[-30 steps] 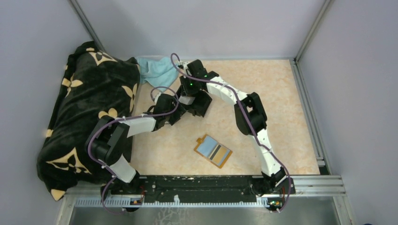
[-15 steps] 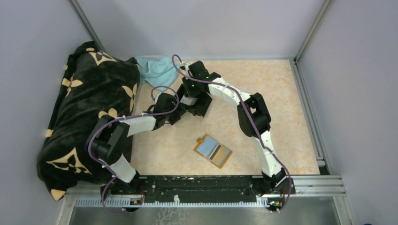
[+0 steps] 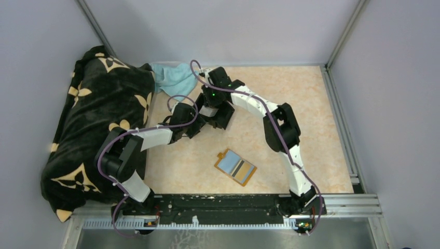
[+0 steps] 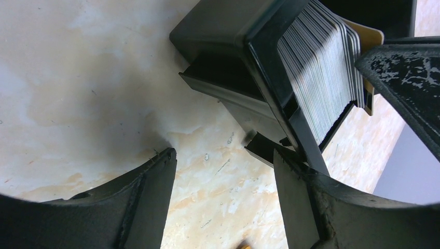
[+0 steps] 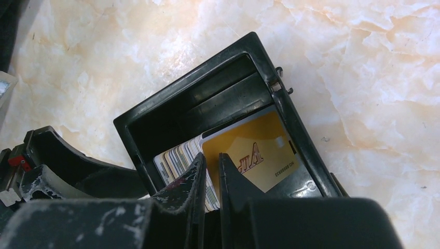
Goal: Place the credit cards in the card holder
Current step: Pick up the credit card from the storage box.
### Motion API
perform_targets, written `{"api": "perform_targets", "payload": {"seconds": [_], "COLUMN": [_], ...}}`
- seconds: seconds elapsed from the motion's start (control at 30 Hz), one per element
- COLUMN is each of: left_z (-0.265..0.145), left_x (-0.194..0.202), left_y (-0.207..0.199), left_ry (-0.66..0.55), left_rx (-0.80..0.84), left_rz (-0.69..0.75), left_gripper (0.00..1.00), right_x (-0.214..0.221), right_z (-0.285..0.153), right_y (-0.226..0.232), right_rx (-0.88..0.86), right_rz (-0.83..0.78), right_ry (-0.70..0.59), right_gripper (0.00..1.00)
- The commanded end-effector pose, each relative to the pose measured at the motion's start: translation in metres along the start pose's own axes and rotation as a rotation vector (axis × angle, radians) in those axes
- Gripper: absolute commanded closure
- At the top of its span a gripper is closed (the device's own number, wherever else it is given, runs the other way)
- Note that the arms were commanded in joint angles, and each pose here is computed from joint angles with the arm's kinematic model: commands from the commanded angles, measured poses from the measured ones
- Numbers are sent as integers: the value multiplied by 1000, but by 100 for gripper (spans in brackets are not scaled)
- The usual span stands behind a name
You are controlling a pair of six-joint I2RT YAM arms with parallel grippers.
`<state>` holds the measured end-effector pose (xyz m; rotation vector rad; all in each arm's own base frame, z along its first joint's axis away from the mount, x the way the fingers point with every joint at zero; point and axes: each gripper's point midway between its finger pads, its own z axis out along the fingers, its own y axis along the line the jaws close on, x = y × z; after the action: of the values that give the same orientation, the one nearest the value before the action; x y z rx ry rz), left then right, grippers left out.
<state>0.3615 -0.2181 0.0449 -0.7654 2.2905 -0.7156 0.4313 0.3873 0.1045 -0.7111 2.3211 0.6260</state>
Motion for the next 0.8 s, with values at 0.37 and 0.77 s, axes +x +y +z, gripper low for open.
{"api": "perform_targets", "payload": {"seconds": [0.37, 0.77], "left_z": [2, -27], "left_x": [1, -10], "left_y": [4, -13], "left_ry": [18, -16], "left_rx": [-27, 34], "left_rz": [9, 56], "left_gripper": [24, 22], "right_x": [-17, -48], "right_z": [-42, -100], "right_y": [29, -20], "right_rx": [-18, 327], "right_rz": [-27, -97], "right_ry": [-38, -212], "right_gripper": [100, 100]}}
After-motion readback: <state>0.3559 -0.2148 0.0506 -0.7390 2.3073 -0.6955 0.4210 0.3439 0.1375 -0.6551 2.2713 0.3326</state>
